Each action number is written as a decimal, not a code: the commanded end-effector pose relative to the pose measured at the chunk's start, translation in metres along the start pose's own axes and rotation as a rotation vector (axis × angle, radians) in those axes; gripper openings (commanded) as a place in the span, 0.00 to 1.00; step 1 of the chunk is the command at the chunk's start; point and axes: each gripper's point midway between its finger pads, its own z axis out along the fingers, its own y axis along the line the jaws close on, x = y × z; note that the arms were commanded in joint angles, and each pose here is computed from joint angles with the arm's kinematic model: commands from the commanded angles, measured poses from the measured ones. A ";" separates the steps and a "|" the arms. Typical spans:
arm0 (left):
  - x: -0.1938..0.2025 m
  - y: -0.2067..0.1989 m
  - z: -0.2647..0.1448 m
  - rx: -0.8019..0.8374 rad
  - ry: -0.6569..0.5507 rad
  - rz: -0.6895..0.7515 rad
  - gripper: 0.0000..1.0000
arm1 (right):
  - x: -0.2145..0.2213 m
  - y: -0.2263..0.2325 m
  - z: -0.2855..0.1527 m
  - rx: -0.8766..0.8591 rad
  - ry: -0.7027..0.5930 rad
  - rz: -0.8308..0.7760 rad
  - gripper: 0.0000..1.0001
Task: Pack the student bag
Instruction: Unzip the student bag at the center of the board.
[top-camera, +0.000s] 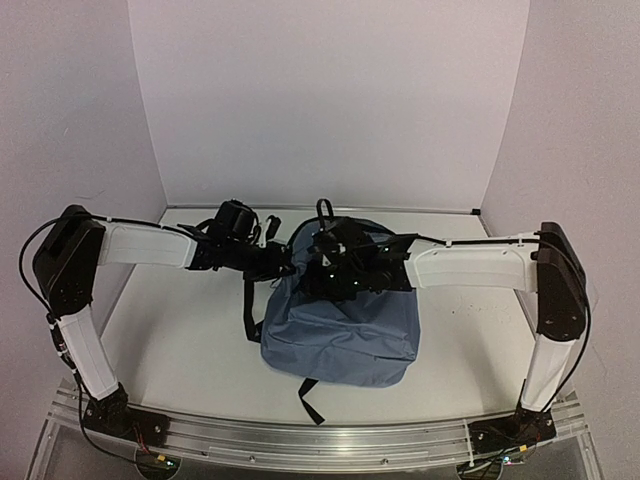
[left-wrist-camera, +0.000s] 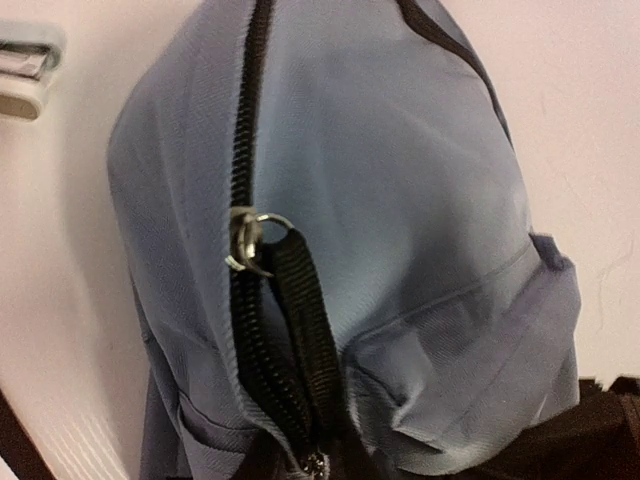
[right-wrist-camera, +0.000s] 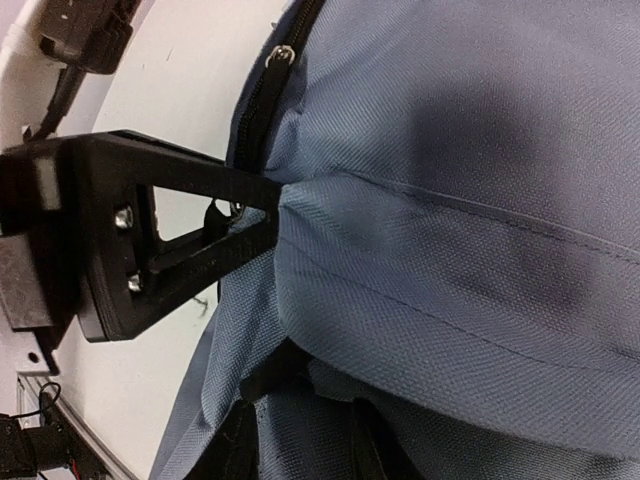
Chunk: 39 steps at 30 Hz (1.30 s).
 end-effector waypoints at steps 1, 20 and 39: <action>-0.018 -0.040 -0.015 0.176 -0.082 0.108 0.00 | -0.004 -0.018 -0.010 0.075 -0.053 0.015 0.31; -0.007 -0.109 -0.101 0.477 -0.205 0.157 0.00 | -0.022 0.030 -0.107 -0.141 -0.095 0.037 0.43; -0.001 -0.134 -0.113 0.518 -0.194 0.202 0.00 | -0.018 0.059 -0.076 -0.096 -0.122 0.007 0.45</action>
